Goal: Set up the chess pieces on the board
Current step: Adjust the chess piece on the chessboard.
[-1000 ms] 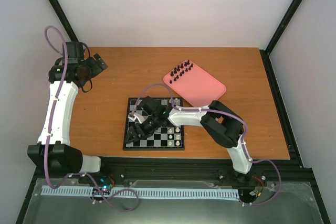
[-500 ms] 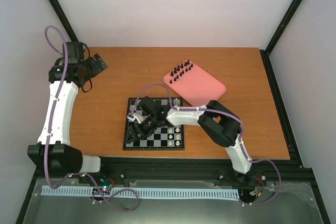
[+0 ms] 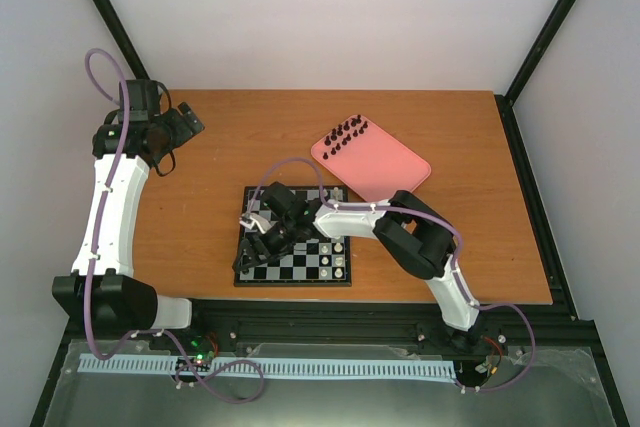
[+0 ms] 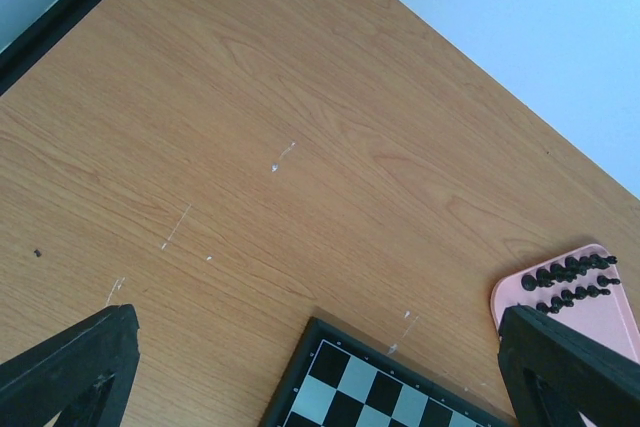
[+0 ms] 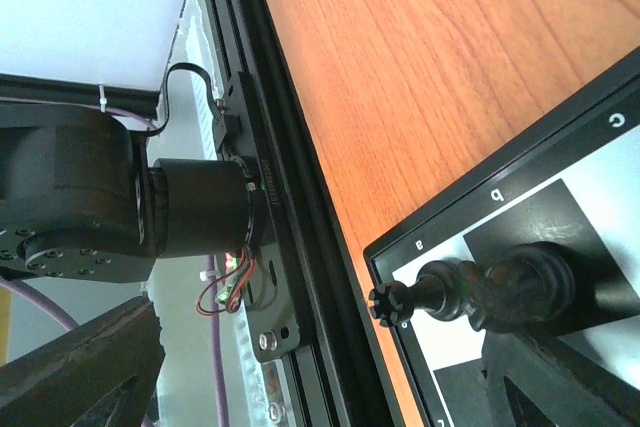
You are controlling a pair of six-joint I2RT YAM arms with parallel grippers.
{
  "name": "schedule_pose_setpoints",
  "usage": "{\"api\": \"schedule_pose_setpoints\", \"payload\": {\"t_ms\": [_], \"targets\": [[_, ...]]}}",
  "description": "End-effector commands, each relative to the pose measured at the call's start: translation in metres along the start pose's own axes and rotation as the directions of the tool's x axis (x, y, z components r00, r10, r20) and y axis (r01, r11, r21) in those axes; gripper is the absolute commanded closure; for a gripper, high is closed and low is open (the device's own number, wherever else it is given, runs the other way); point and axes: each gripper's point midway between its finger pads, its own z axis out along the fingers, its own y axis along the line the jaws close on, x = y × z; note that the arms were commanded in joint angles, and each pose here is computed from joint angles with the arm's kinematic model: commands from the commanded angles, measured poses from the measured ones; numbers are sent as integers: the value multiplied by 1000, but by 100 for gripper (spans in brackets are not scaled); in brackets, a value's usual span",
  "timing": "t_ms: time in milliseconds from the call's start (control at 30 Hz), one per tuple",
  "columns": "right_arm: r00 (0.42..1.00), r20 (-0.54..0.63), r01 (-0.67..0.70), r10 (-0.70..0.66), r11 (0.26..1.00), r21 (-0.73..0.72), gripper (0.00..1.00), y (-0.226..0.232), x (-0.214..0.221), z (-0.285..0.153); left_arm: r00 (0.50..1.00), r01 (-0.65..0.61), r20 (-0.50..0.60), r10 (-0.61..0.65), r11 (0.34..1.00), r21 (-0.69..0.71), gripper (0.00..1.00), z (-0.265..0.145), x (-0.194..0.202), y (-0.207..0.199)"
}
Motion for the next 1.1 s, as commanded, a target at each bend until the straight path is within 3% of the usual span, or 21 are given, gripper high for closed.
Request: {"api": "schedule_pose_setpoints", "payload": {"t_ms": [0, 1067], "targets": [[1000, -9, 21, -21, 1000, -8, 0, 1, -2, 6, 999, -24, 35, 23, 1000, 4, 0, -8, -11, -2], [997, -30, 74, -73, 997, 34, 0, 19, 4, -11, 999, -34, 2, 34, 999, 7, 0, -2, -4, -2]]}}
